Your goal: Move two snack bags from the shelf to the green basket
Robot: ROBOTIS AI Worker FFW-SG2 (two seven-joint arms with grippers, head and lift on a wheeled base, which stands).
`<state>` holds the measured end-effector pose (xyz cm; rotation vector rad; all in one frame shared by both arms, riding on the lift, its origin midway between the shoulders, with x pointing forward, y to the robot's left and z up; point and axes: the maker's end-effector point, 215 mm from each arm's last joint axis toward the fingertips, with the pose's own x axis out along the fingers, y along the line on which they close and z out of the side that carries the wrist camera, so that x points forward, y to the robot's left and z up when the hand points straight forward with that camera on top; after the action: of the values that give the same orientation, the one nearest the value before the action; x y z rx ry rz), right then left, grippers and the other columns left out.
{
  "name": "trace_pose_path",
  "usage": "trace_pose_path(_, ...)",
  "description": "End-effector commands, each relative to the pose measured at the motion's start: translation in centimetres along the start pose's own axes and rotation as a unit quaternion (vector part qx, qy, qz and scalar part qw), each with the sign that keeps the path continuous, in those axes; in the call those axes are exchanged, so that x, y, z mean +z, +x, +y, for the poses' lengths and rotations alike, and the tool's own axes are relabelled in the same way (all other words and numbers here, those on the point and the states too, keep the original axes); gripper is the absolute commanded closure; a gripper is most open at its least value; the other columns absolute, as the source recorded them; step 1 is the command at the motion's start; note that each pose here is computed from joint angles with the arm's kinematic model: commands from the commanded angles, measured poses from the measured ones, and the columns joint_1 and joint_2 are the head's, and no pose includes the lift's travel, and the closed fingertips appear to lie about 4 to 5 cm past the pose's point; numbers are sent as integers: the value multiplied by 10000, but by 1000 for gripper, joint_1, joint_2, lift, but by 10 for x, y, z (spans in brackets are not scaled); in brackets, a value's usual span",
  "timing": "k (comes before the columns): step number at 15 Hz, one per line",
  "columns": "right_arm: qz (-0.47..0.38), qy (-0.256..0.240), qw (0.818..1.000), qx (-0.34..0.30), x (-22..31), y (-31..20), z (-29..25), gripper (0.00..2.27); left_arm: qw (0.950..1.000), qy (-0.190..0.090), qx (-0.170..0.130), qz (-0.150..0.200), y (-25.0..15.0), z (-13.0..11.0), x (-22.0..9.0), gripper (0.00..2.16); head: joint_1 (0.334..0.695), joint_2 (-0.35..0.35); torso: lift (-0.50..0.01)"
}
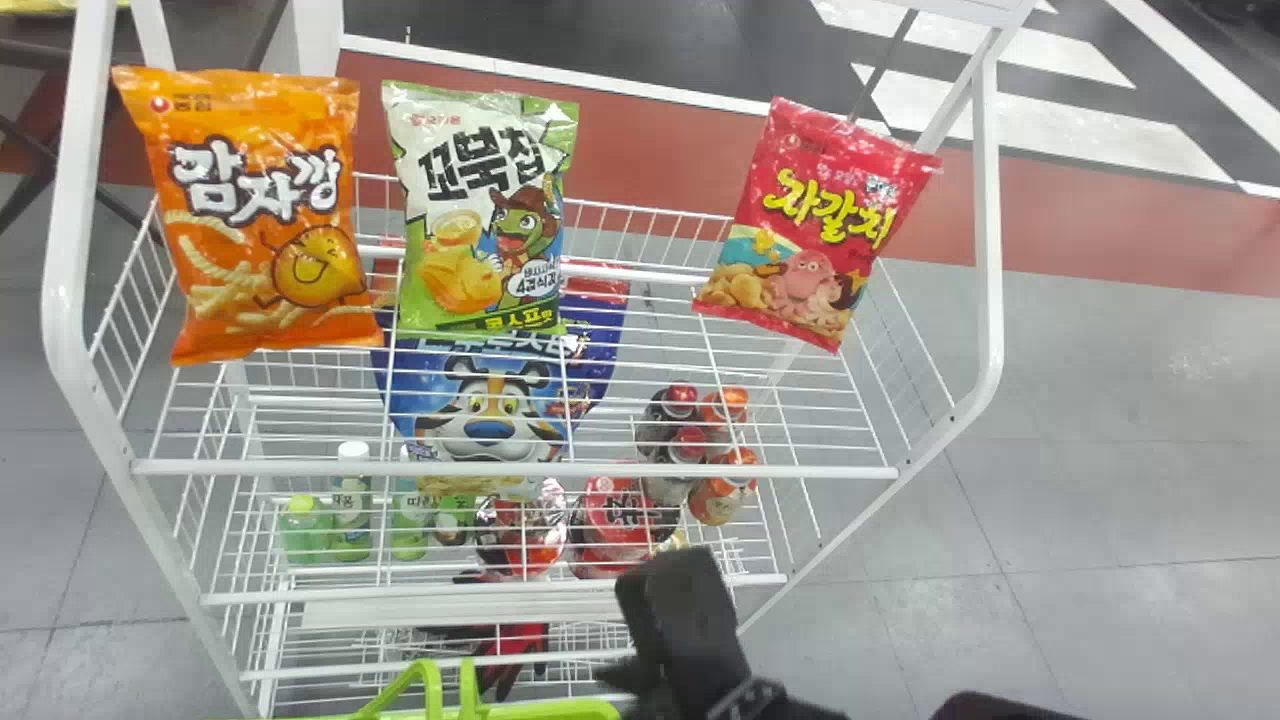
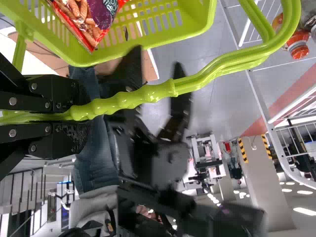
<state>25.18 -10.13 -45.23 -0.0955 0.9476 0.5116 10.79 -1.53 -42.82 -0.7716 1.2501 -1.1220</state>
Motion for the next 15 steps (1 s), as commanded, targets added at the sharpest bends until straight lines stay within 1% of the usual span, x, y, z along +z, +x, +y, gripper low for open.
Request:
trace_pose_path(1,-1317,-192,9909,-195,84,15,-22,83,10000,6,34,19,0,2,-1,2128,695,-350,-17)
trace_pose_path(2,-1888,-319,9812,-261,117,18,-28,87,10000,-17,21,22,1,3,-1,2128,695,-350,-17)
trace_pose_path(4,-2949,-786,9517,-327,181,28,-28,87,9999,-87,25,51,3,6,-5,2128,695,-350,-17)
trace_pose_path(5,-3294,-902,9394,-297,201,33,-27,87,9999,-96,48,44,4,8,-6,2128,695,-282,-17)
trace_pose_path(6,-3480,-978,9321,-234,217,45,-25,83,9999,-133,48,52,5,8,-9,2128,695,-226,-17)
trace_pose_path(8,-3861,-1081,9159,-191,250,56,-23,76,9998,-151,66,70,6,10,-11,2128,695,-160,-17)
trace_pose_path(9,-3907,-1093,9140,-18,262,67,-16,73,9998,-181,73,67,7,11,-12,2128,695,-135,-17)
trace_pose_path(10,-3946,-1068,9125,146,275,77,-10,73,9998,-180,83,87,8,11,-13,2128,695,-94,-17)
trace_pose_path(15,-4208,-1143,8995,269,342,116,-1,73,9996,-206,95,137,12,12,-17,2128,695,6,-17)
